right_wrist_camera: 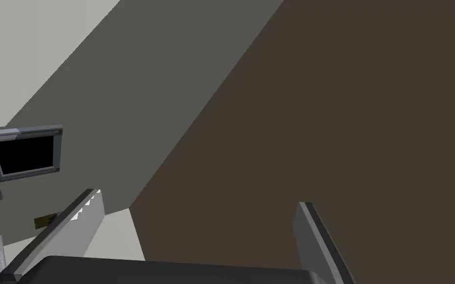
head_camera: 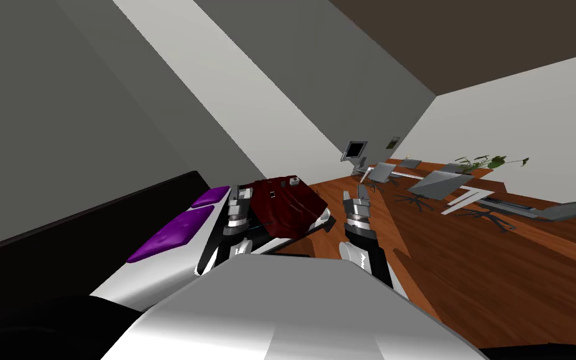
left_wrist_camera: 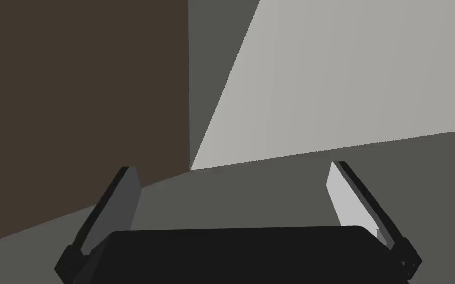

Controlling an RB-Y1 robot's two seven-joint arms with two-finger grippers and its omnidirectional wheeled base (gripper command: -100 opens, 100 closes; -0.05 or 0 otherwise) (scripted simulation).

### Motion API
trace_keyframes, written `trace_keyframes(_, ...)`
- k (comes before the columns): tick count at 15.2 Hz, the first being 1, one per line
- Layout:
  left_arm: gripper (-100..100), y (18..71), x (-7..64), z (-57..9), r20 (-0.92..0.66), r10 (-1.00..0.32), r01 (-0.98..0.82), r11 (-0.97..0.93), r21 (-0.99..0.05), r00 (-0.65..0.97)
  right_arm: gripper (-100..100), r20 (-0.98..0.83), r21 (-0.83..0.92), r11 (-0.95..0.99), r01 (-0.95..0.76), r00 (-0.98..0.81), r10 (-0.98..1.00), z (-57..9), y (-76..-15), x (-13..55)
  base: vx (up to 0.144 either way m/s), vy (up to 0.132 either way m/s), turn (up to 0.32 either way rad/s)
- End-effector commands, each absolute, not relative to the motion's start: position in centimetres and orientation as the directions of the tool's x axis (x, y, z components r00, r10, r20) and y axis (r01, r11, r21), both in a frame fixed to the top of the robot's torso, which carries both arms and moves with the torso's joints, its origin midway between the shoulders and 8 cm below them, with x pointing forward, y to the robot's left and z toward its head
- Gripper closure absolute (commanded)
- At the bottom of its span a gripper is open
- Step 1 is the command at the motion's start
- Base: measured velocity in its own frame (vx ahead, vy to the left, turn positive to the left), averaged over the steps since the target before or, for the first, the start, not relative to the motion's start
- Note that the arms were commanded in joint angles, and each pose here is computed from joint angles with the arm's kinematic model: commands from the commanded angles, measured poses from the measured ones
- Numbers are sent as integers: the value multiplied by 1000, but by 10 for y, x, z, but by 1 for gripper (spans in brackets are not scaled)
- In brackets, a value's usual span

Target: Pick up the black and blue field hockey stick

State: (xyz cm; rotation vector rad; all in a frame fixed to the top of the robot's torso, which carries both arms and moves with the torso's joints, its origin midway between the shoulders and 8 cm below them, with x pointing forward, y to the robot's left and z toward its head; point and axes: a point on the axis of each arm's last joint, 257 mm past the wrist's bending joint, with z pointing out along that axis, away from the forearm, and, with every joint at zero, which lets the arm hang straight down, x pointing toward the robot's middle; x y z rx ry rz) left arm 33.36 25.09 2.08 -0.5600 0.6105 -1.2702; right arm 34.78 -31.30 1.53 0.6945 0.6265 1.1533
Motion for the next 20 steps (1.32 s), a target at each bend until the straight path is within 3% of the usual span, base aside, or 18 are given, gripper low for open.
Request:
trace_keyframes(1, -100, 249, 338, 14, -140, -977, 683, 214, -698, 163, 0, -88, 766, 249, -593, 286, 954, 15, -313, 348, 3, -1, -15)
trace_keyframes(9, -100, 256, 371, -40, -219, -971, 569, 234, -788, 96, 0, -88, 766, 249, -593, 286, 954, 15, -313, 348, 12, 0, -48)
trace_keyframes(20, -100, 307, 424, -157, -234, -970, 271, 242, -931, 64, 0, -88, 766, 249, -593, 286, 954, 15, -313, 348, 17, 2, -75)
